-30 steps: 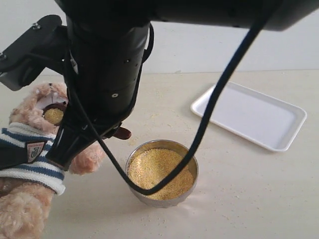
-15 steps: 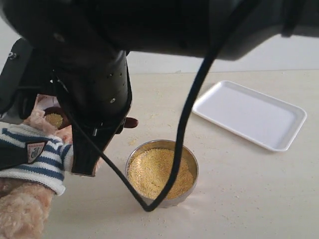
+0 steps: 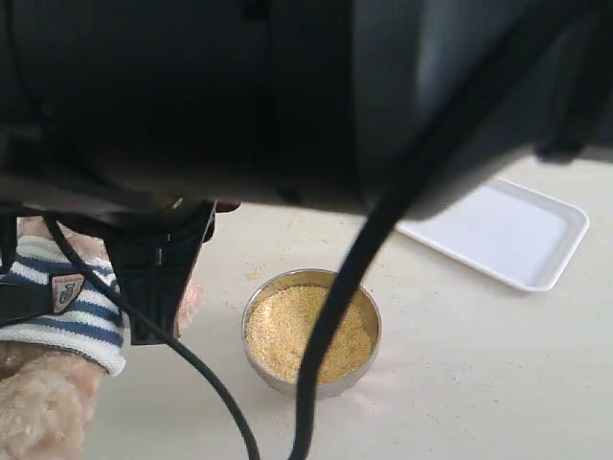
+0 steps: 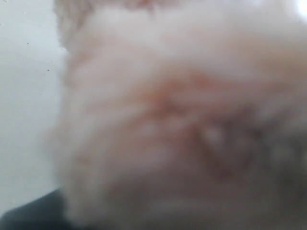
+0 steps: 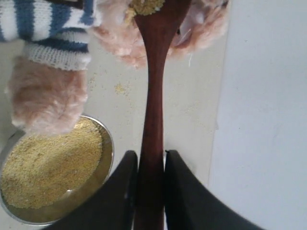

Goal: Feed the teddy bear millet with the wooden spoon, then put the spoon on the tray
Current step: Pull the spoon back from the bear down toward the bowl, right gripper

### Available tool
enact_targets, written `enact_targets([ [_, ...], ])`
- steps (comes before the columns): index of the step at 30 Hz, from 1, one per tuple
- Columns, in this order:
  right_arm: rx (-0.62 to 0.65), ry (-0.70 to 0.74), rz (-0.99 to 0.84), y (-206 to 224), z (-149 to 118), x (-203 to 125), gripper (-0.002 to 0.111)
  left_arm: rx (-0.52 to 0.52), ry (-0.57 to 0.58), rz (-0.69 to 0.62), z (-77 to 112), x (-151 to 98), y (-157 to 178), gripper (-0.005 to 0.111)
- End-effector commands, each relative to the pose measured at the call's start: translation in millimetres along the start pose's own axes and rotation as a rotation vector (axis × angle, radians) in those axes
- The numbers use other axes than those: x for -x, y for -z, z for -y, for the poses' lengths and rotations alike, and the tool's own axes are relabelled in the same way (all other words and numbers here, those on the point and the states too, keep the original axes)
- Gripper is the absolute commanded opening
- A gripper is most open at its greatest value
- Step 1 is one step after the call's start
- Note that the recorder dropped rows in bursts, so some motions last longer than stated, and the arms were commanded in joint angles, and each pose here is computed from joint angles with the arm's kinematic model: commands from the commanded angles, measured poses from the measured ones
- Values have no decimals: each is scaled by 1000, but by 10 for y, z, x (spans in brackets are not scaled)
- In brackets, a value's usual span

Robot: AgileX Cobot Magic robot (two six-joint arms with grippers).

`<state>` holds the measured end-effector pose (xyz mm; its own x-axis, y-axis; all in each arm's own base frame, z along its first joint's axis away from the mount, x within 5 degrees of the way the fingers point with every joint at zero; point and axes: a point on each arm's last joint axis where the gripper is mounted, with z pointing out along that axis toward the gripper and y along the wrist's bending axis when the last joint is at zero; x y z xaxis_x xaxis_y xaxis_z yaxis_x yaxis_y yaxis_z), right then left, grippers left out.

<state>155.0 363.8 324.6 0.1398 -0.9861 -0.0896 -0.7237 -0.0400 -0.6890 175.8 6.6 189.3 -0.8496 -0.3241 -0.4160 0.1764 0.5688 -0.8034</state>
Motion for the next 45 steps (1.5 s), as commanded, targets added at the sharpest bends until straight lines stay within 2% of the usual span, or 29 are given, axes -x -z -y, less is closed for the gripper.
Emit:
enact_targets([
  [1,-52,10,7,62,15,27,9,-23,-4,19,33,0,7,5],
  [12,-107,90,-76,-123,-118,121,9,-23,-4,19,33,0,7,5],
  [18,-225,63,-72,-74,-48,144,9,-23,-4,19,33,0,7,5],
  [30,-154,9,-45,-35,-191,198,9,-23,-4,19,33,0,7,5],
  [34,-162,-32,-43,-30,-166,185,9,-23,-4,19,33,0,7,5],
  [41,-117,-313,-13,96,23,17,9,-23,-4,19,33,0,7,5],
  [45,-121,-354,0,221,63,-123,9,-23,-4,19,33,0,7,5],
])
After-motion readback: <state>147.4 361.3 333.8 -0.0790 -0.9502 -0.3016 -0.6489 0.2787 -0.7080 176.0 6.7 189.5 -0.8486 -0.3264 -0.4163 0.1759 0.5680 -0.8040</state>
